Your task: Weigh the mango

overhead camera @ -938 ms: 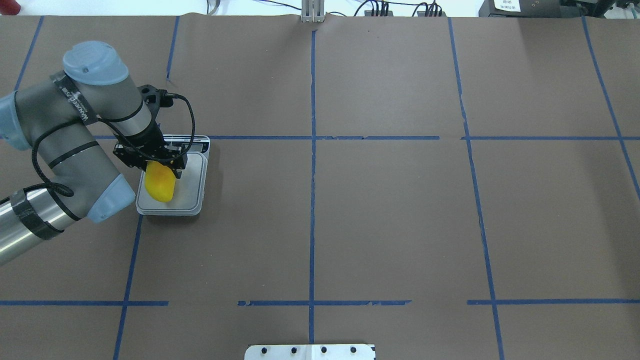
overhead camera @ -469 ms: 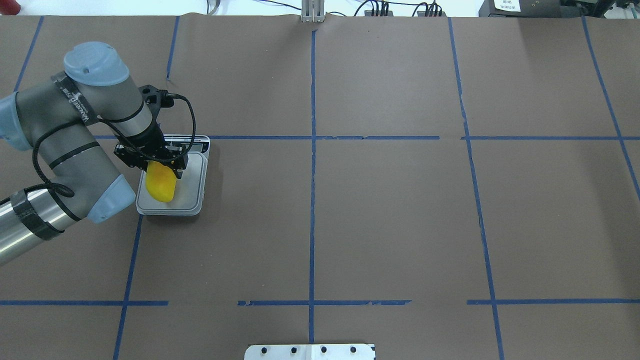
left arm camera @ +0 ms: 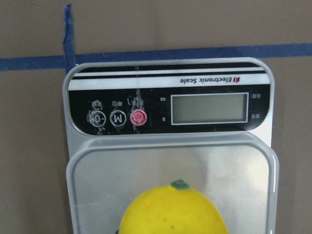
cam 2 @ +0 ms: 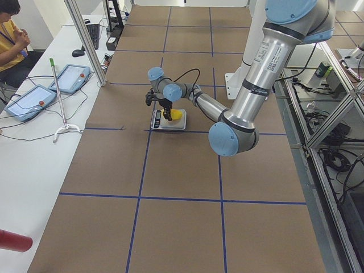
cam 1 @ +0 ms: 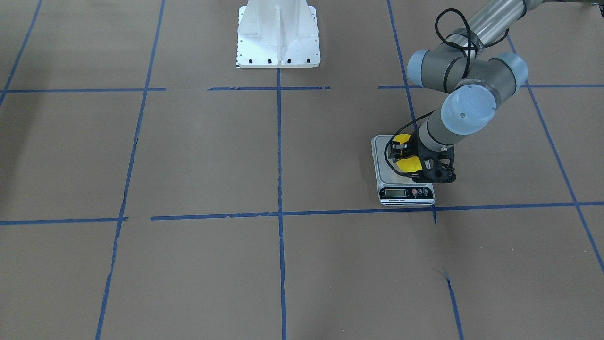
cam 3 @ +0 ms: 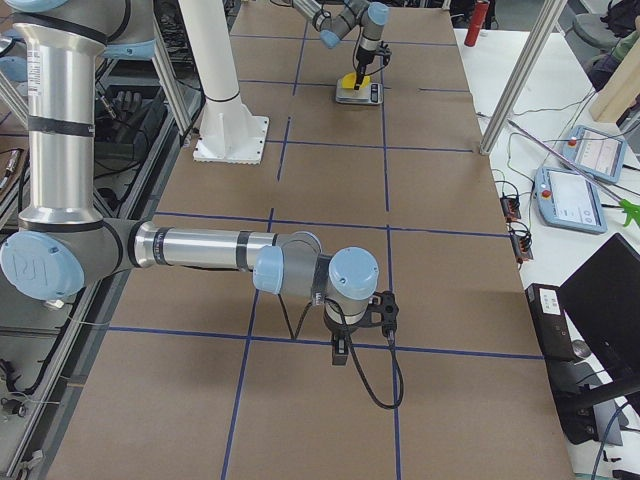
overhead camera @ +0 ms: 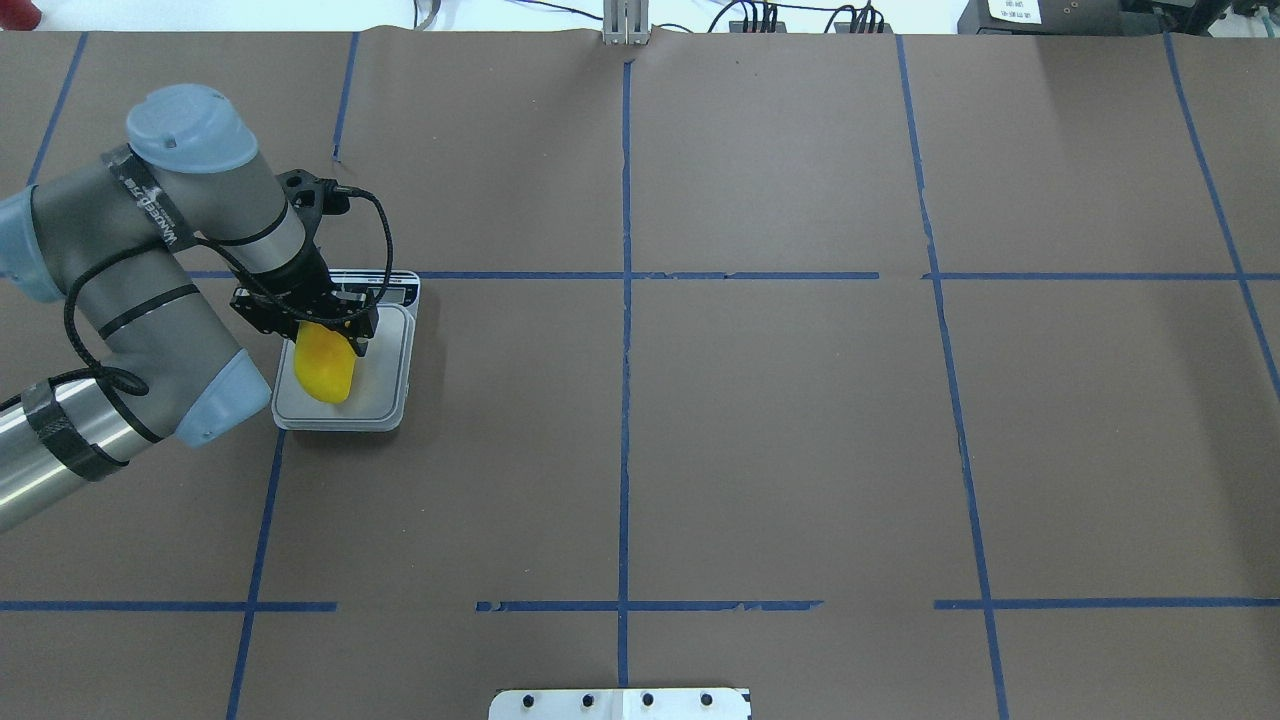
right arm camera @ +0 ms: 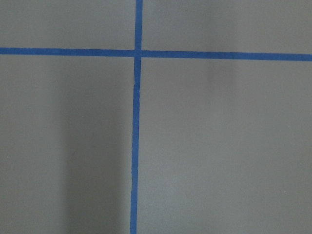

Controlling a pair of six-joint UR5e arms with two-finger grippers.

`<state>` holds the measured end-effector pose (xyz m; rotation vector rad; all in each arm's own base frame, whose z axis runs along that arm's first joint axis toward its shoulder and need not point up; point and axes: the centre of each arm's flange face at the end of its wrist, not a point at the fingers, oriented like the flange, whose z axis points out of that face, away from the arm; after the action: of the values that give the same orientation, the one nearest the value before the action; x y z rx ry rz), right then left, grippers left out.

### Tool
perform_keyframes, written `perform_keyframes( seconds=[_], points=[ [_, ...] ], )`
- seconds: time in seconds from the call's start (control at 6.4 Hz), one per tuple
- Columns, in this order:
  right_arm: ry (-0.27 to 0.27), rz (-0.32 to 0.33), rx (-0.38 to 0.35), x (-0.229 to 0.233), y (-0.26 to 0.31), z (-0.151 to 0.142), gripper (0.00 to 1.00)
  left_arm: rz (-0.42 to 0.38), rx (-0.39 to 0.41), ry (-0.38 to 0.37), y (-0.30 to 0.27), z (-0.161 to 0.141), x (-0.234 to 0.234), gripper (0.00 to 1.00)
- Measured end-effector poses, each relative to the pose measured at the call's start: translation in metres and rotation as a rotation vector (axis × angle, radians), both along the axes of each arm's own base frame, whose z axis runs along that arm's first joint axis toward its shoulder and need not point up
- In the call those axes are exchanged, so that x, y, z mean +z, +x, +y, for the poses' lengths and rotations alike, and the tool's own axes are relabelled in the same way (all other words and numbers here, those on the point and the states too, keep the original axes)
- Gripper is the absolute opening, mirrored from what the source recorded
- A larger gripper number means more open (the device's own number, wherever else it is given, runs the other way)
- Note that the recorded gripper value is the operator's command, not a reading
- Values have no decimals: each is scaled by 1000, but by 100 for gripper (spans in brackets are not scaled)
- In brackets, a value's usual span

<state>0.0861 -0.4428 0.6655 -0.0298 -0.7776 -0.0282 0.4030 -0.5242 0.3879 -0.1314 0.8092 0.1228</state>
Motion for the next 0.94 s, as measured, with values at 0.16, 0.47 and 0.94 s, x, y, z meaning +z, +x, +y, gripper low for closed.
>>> perform_keyframes(
  seconds=[0.16, 0.47, 0.94],
  points=[
    [0, 0, 0, 0, 0, 0, 100, 0, 2, 2, 0, 0, 1, 100],
    [0, 0, 0, 0, 0, 0, 100, 0, -6, 0, -3, 0, 0, 100],
    [0, 0, 0, 0, 0, 0, 100, 16, -117, 29, -77, -30, -13, 100]
  ],
)
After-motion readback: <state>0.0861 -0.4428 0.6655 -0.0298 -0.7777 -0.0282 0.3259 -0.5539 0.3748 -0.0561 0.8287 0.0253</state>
